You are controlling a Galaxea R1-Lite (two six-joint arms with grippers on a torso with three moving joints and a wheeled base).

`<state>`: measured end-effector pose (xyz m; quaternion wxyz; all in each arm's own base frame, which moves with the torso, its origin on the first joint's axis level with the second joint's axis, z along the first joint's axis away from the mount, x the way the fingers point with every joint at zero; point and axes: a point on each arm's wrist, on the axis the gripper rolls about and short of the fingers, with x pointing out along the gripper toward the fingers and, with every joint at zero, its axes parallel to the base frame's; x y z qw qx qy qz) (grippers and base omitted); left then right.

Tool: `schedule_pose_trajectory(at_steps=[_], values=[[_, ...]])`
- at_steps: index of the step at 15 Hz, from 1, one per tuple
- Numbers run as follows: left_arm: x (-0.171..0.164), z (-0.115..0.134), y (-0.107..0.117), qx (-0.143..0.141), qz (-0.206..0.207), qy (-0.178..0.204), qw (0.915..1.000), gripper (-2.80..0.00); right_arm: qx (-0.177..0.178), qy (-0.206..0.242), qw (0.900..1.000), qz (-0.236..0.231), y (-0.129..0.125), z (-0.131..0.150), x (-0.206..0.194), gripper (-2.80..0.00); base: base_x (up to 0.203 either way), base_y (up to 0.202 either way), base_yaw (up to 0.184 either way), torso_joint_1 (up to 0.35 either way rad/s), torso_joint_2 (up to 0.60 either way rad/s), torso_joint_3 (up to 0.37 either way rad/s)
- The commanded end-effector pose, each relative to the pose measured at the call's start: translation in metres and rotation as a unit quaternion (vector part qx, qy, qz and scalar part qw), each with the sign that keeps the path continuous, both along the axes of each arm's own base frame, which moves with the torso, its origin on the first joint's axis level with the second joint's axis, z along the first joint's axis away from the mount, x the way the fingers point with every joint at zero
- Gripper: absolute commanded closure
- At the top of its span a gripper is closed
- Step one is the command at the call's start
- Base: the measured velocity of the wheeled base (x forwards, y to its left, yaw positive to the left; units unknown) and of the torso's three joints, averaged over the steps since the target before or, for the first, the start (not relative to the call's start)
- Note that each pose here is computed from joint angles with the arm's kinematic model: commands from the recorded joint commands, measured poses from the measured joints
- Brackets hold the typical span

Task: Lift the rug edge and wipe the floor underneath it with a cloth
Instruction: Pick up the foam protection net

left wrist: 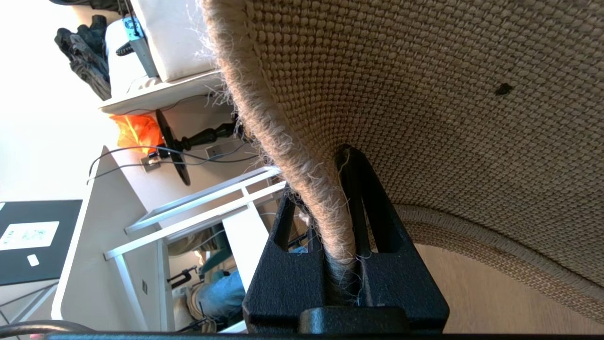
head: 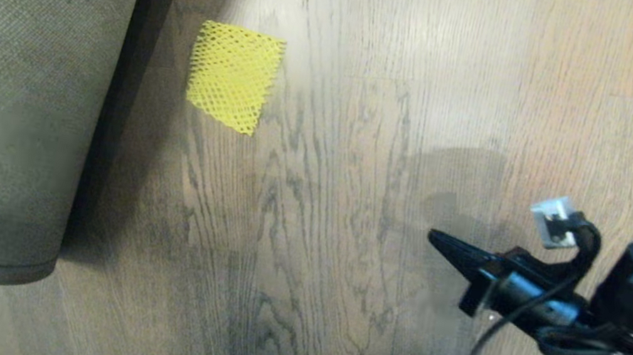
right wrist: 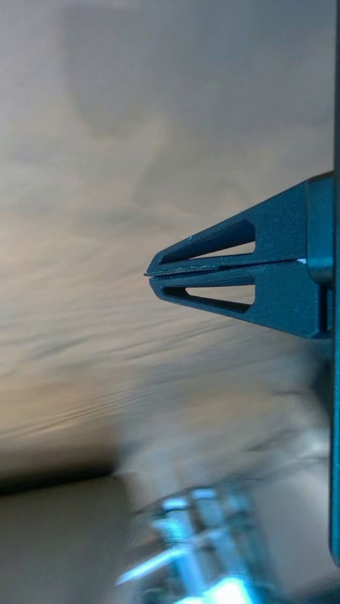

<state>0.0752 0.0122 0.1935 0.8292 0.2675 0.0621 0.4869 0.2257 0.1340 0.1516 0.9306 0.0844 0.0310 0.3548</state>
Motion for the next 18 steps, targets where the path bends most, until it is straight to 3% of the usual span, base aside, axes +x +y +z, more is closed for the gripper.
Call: schedule_pose_trajectory(at_steps=[1, 3, 7, 11, 15, 18], values=[[0.002, 0.0, 0.0, 0.0, 0.003, 0.004, 1.0, 0.0, 0.011, -0.003, 1.0, -0.028, 0.051, -0.021, 0.026, 0.0, 0.0, 0.0, 0.0, 0.0, 0.0, 0.0], [0.001, 0.0, 0.0, 0.0, 0.004, 0.002, 1.0, 0.0, 0.039, -0.024, 0.998, -0.046, 0.083, -0.014, 0.033, 0.0, 0.0, 0.0, 0.0, 0.0, 0.0, 0.0], [-0.001, 0.0, 0.0, 0.0, 0.005, -0.002, 1.0, 0.0, 0.095, -0.072, 0.993, -0.008, 0.134, 0.015, 0.035, 0.0, 0.0, 0.0, 0.0, 0.0, 0.0, 0.0], [-0.003, -0.001, 0.0, -0.001, 0.005, -0.003, 1.0, 0.0, 0.129, -0.095, 0.986, 0.032, 0.178, 0.041, 0.032, 0.0, 0.0, 0.0, 0.0, 0.0, 0.0, 0.0], [-0.003, -0.001, 0.001, -0.001, 0.01, -0.003, 0.9999, 0.0, 0.153, -0.11, 0.98, 0.058, 0.222, 0.043, 0.038, 0.0, 0.0, 0.0, 0.0, 0.0, 0.0, 0.0], [-0.003, -0.001, 0.002, -0.001, 0.012, -0.003, 0.9999, 0.0, 0.163, -0.114, 0.977, 0.075, 0.257, 0.028, 0.042, 0.0, 0.0, 0.0, 0.0, 0.0, 0.0, 0.0]])
